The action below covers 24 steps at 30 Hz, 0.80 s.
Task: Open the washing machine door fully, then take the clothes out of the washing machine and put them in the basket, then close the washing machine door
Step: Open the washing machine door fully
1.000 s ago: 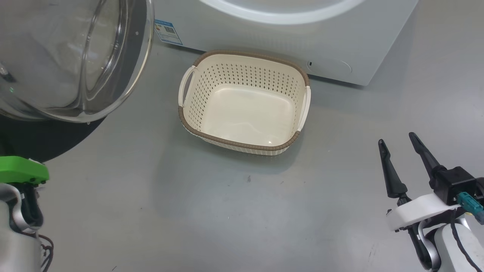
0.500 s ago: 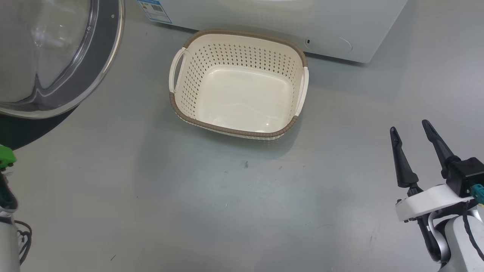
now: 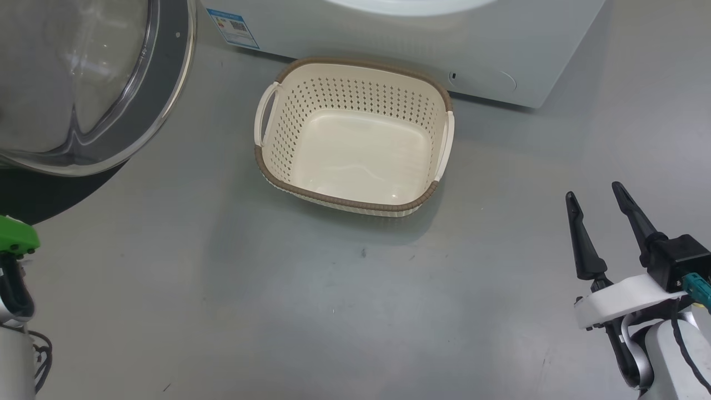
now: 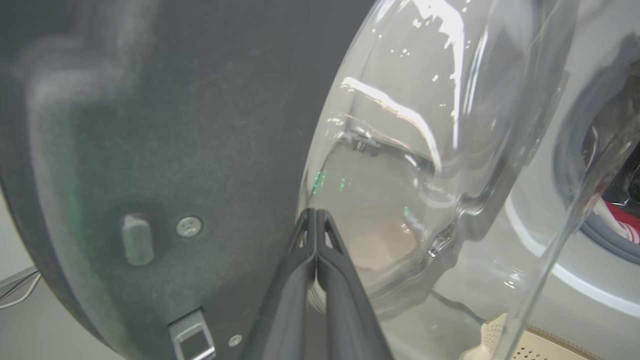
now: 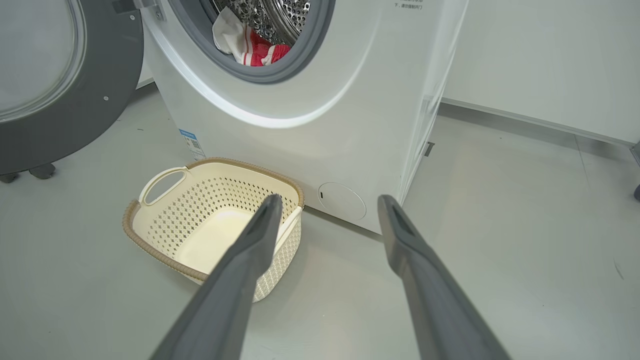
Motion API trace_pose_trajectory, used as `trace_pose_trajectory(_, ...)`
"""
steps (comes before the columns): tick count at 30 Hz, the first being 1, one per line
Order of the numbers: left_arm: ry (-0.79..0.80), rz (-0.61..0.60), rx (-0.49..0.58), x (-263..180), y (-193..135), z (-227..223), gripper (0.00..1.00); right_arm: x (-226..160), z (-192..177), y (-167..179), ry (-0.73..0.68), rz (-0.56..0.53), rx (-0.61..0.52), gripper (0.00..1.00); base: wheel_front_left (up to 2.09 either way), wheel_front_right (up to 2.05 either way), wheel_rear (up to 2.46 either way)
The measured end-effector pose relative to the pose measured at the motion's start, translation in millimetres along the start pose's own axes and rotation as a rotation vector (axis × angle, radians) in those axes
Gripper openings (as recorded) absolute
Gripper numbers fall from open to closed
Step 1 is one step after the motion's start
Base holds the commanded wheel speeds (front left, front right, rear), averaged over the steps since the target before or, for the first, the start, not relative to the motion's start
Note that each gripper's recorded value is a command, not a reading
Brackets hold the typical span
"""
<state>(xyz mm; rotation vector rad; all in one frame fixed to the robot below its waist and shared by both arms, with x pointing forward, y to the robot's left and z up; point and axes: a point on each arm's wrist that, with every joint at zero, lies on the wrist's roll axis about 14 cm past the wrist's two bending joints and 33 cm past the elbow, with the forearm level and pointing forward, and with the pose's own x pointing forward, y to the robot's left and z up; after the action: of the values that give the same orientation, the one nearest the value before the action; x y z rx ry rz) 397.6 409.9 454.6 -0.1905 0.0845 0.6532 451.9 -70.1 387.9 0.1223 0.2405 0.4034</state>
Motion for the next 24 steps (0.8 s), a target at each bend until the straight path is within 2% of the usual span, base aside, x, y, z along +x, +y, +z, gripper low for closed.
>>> trace_pose_trajectory(13, -0.032, -0.116, 0.024, -21, -22, 15, 0.00, -9, 28, 17, -0.081, 0.000, 0.020, 1.00, 0.00, 0.00, 0.00)
trace_pose_trajectory(24, -0.085, -0.242, 0.036, -58, -36, 29, 0.00, -34, 64, 30, -0.170, -0.006, 0.000, 1.00, 0.00, 0.00, 0.00)
